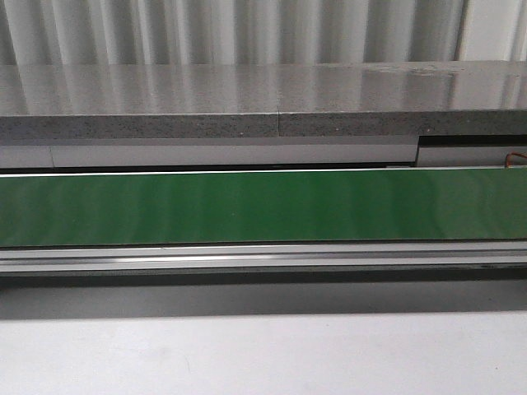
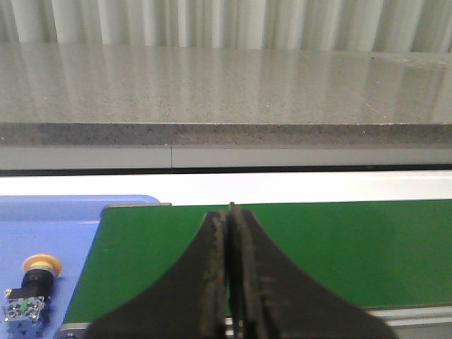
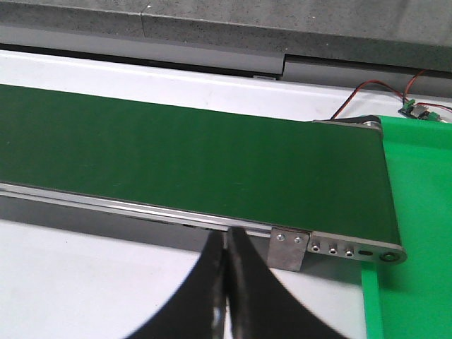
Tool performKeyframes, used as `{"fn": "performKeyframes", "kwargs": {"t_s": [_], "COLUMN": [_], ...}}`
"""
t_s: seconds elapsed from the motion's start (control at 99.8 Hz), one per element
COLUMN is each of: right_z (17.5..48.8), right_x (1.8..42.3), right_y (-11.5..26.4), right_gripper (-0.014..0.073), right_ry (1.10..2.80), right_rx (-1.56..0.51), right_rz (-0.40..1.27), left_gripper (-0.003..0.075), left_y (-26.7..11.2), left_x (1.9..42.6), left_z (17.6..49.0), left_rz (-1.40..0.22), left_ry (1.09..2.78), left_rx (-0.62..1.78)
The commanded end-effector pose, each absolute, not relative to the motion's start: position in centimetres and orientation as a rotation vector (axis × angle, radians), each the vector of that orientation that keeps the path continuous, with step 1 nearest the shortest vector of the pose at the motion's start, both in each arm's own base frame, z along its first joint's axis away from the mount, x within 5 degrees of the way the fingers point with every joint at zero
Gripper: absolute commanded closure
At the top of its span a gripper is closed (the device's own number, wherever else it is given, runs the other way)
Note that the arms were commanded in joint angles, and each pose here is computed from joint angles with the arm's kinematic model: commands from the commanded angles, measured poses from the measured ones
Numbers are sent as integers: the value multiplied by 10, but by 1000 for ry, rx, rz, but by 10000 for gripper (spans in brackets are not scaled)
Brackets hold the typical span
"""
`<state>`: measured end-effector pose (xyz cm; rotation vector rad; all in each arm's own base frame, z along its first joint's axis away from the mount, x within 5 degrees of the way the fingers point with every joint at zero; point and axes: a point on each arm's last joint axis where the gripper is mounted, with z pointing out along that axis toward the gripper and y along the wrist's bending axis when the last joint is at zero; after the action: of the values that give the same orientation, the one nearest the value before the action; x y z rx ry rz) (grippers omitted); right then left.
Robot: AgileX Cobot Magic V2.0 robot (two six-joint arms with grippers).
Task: Move button from right to left
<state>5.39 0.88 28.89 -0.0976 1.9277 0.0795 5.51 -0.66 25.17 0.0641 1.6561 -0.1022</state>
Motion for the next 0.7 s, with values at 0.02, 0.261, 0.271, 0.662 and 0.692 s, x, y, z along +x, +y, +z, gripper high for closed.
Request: {"fn": "performKeyframes", "kwargs": {"t_s": [0.02,0.261,0.271,0.662,0.692], "right_z": [302,302,302,302,302], "right_x": [56,56,56,56,56], "right_y": [8,8,8,8,8], "right_gripper": [662,662,662,662,662], "right_ry": [1838,1839,1839,1838,1838], "right_rx": [-90,-90,-90,-90,-90], "right_rz": [77,78,78,78,78], "left_gripper": [740,740,740,740,740], "left_y": [-5,-4,-4,-4,-4], "left_x": [55,50,51,54,54], "left_z": [258,226,225,199,199], "left_rz": [-61,-7,-6,-30,-30], "left_ry": [1475,1424,1427,1555,1555], "left_rx": [78,106,103,70,70]}}
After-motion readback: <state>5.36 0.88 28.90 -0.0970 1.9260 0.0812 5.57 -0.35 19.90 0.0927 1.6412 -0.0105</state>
